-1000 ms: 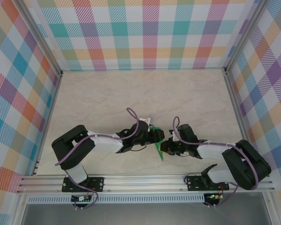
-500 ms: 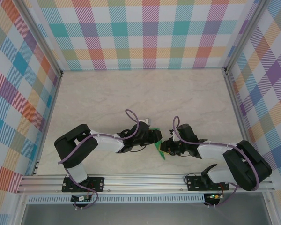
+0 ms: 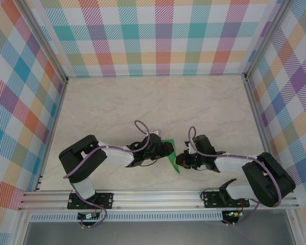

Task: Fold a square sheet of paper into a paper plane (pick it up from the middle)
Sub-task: Fold the wing for the fifth time at the center of the table.

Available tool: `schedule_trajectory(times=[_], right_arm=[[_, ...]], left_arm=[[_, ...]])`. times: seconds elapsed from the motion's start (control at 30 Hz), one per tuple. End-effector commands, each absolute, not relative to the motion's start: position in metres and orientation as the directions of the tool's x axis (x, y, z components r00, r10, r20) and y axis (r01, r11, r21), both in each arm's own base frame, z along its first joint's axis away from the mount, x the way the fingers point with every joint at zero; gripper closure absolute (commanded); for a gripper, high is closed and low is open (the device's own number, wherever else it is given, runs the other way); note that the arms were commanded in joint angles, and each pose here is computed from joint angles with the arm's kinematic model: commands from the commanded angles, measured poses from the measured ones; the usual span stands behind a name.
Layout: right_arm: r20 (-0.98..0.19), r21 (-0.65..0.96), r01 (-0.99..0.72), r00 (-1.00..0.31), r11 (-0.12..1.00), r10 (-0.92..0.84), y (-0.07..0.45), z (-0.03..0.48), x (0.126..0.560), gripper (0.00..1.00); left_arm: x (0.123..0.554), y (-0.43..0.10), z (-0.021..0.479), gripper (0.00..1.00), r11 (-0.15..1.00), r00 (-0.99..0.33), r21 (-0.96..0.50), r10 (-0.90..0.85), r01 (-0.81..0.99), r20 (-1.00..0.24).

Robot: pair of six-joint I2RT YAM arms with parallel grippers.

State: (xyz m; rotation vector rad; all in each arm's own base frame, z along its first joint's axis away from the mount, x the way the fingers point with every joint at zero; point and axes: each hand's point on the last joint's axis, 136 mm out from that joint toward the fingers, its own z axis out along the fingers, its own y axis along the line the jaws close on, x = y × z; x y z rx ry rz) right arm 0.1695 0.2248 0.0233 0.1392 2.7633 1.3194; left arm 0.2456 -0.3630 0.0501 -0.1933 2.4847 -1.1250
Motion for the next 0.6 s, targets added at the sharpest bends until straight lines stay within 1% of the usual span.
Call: schedule_trajectory(times=[0.0,0.27,0.4,0.57], right_arm=[[-0.031,0.791,0.040,-0.994,0.611,0.105,0.230,0.027,0.176,0.94],[-0.015,0.788,0.070,-0.991,0.611,0.134,0.225,0.025,0.177,0.94],[0.006,0.792,0.098,-0.988,0.603,0.153,0.225,0.024,0.178,0.93],[0.033,0.793,0.125,-0.986,0.596,0.163,0.226,0.020,0.179,0.93]], left_arm=[[0.250,-0.361,0.067,0.56,0.633,-0.898,-0.772,-0.305,0.057,-0.317],[0.245,-0.363,0.112,0.44,0.581,-0.882,-0.796,-0.270,0.170,-0.386],[0.243,-0.356,0.118,0.44,0.595,-0.874,-0.783,-0.267,0.183,-0.407],[0.236,-0.367,0.116,0.48,0.570,-0.894,-0.794,-0.216,0.212,-0.393]])
